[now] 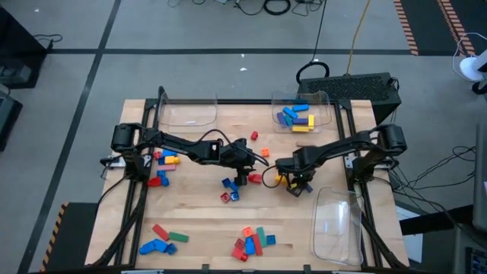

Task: Sort blocks by size
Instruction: Put the dark blue block into the top right transparent bin

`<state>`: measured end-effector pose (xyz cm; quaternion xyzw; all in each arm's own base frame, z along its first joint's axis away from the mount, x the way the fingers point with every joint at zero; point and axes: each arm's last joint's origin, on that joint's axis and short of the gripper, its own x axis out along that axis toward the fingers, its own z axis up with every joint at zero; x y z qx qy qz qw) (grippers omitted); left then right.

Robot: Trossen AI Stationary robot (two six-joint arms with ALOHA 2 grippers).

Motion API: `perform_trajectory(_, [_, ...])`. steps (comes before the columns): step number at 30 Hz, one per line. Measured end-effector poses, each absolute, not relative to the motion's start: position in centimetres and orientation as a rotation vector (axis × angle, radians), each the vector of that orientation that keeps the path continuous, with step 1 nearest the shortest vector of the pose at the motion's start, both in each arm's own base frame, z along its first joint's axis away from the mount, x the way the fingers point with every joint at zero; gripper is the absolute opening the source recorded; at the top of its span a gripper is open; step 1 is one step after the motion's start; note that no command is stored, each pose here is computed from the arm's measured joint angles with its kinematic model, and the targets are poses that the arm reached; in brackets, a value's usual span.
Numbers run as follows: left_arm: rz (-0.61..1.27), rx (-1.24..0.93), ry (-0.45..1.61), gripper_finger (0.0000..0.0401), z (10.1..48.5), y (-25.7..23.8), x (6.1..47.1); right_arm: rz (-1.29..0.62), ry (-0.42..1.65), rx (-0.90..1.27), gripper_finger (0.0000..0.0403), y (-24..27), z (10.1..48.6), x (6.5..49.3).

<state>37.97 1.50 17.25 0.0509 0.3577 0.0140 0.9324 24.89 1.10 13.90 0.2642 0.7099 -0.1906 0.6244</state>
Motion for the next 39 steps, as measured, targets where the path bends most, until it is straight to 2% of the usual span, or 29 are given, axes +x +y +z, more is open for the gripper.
perform_trajectory(7, [0.028,0.104,0.736,0.0192,17.2,1.5,37.9,-0.413,1.615,0.59,0.0035,0.8,14.2,24.9])
perform_trajectory(19, [0.029,0.104,0.735,0.0192,17.2,1.5,37.9,-0.45,1.36,0.589,0.0034,-2.9,19.3,24.5])
perform_trajectory(31, [0.029,0.103,0.73,0.0192,17.3,1.5,38.0,-0.73,1.111,0.313,0.0037,-10.4,27.7,25.5])
perform_trajectory(35, [0.029,0.103,0.732,0.0192,17.2,1.5,37.9,-0.808,1.031,0.355,0.0038,-13.8,28.2,24.9])
perform_trajectory(39, [0.028,0.104,0.737,0.0192,17.2,1.5,37.9,-0.89,1.063,0.407,0.0039,-16.7,27.0,24.0])
